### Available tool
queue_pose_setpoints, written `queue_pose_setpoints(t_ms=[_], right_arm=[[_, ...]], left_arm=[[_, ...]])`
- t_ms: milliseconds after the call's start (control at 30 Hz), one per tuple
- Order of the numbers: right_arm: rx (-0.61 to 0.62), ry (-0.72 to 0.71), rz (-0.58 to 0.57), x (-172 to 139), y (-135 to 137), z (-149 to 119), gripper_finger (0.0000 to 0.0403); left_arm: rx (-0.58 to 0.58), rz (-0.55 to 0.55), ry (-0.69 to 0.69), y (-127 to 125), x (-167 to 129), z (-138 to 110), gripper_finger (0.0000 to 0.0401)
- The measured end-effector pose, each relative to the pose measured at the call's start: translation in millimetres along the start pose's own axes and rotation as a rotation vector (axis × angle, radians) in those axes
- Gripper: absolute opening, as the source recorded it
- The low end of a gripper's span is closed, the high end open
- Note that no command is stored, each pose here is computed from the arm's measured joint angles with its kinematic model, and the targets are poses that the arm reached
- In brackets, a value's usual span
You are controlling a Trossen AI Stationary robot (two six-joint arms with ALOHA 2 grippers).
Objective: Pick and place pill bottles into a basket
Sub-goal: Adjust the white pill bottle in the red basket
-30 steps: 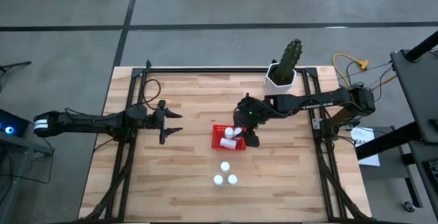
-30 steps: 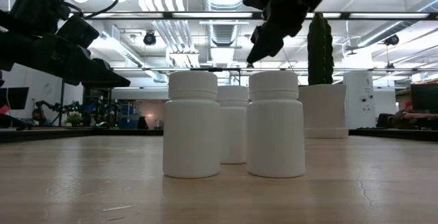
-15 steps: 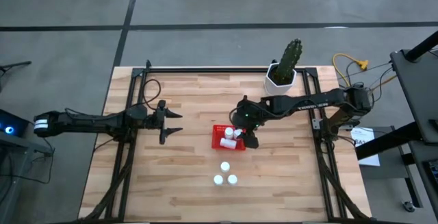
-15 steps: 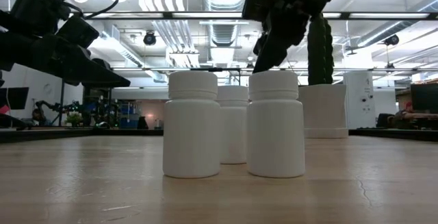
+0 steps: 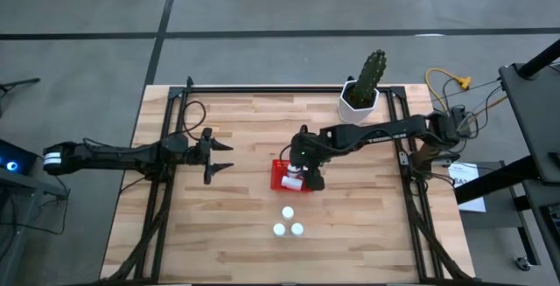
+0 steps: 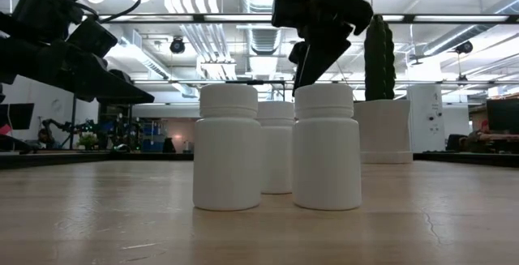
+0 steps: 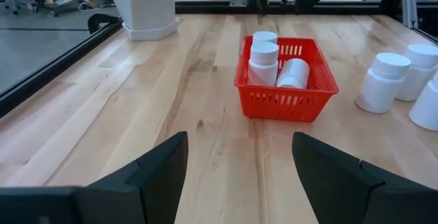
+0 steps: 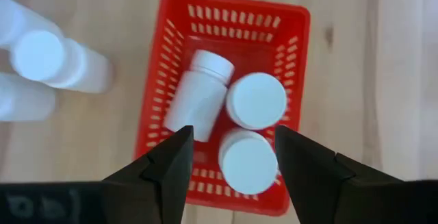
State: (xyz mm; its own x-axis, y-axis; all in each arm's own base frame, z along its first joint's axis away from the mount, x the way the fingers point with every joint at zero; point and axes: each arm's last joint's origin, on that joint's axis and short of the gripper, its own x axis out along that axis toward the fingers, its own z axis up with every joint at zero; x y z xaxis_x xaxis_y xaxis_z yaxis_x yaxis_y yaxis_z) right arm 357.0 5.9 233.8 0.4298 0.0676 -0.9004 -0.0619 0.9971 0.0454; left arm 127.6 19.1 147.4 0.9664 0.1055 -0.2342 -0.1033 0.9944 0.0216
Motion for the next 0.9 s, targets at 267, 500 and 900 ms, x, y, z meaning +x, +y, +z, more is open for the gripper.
queue_pose_setpoints(t_ms=[267, 500, 900], right_arm=[[-0.054, 0.036, -0.012, 15, 13, 7, 0.0194], [-0.039, 0.062, -0.014, 22, 13, 6, 0.0194], [-0.025, 0.094, -0.004, 34, 18, 4, 0.0194]], left_arm=[[0.000, 0.000, 0.000, 0, 0, 0, 0.0244], [-0.001, -0.001, 0.020, 0, 1, -2, 0.0244], [-0.003, -0.001, 0.043, 0, 3, -4, 0.0244]])
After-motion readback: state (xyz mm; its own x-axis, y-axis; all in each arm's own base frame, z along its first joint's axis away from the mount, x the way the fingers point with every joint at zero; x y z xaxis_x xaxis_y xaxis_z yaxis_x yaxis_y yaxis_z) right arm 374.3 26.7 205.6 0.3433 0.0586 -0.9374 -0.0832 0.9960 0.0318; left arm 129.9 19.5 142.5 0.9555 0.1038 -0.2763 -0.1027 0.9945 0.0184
